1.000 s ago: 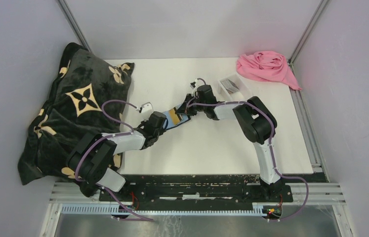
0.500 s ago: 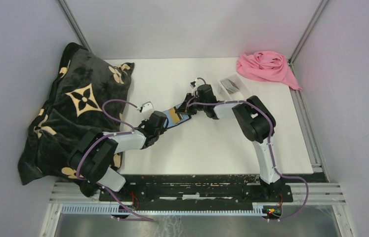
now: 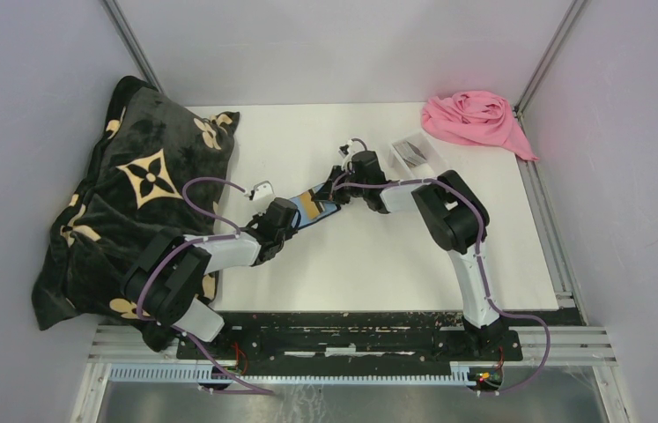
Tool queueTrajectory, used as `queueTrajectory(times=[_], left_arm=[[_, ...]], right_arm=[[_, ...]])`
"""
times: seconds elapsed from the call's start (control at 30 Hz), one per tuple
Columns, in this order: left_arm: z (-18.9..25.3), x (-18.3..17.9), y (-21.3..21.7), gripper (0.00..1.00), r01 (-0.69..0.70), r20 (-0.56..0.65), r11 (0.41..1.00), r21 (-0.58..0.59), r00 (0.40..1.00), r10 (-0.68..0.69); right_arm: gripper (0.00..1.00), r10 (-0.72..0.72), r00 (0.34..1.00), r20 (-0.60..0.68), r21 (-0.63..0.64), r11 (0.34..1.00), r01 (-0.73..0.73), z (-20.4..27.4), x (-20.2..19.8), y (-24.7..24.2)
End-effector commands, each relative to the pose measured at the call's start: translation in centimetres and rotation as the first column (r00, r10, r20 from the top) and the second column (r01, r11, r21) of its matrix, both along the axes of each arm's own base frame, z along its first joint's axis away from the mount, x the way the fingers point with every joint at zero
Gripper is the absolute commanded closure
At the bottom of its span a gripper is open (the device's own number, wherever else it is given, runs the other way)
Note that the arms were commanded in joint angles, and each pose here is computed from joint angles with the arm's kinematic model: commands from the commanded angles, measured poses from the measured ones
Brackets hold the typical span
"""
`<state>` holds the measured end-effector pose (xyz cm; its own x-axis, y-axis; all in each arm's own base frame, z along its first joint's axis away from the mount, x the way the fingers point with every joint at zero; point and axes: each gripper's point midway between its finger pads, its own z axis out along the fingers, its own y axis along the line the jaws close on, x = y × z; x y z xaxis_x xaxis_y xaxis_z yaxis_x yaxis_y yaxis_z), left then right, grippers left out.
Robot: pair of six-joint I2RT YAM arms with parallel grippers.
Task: Put the credit cards into the card holder
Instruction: Insert the credit card into the card holder.
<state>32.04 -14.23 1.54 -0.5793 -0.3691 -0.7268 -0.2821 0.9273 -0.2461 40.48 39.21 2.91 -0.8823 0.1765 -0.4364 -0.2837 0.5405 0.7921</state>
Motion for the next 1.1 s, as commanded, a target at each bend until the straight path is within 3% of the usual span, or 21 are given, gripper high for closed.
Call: queueTrajectory(times=[0.0,0.83,0.97,1.07], left_arm=[[-3.2,-2.8,0.1,0.94,0.078,-0.145,0.996,0.043,0.987,-0.071],[-2.1,-2.0,-0.9,0.94,0.098,-0.1,0.995,0.021,0.99,-0.095],[-2.2,-2.1,-0.9,0.94,0.099,-0.098,0.995,0.021,0.99,-0.097],[-2.3,-2.1,-0.8,0.94,0.101,-0.1,0.995,0.021,0.99,-0.098]], right_arm=[[0.99,0.01,1.0,-0.027,-0.031,0.999,-0.011,-2.1,-1.3,0.1],[0.99,0.08,0.994,-0.069,-0.115,0.99,-0.087,-3.3,-4.8,2.0],[0.91,0.087,0.995,-0.055,-0.14,0.986,-0.094,-2.6,-4.8,1.9],[0.78,0.091,0.995,-0.034,-0.174,0.98,-0.095,-1.9,-4.6,1.7]])
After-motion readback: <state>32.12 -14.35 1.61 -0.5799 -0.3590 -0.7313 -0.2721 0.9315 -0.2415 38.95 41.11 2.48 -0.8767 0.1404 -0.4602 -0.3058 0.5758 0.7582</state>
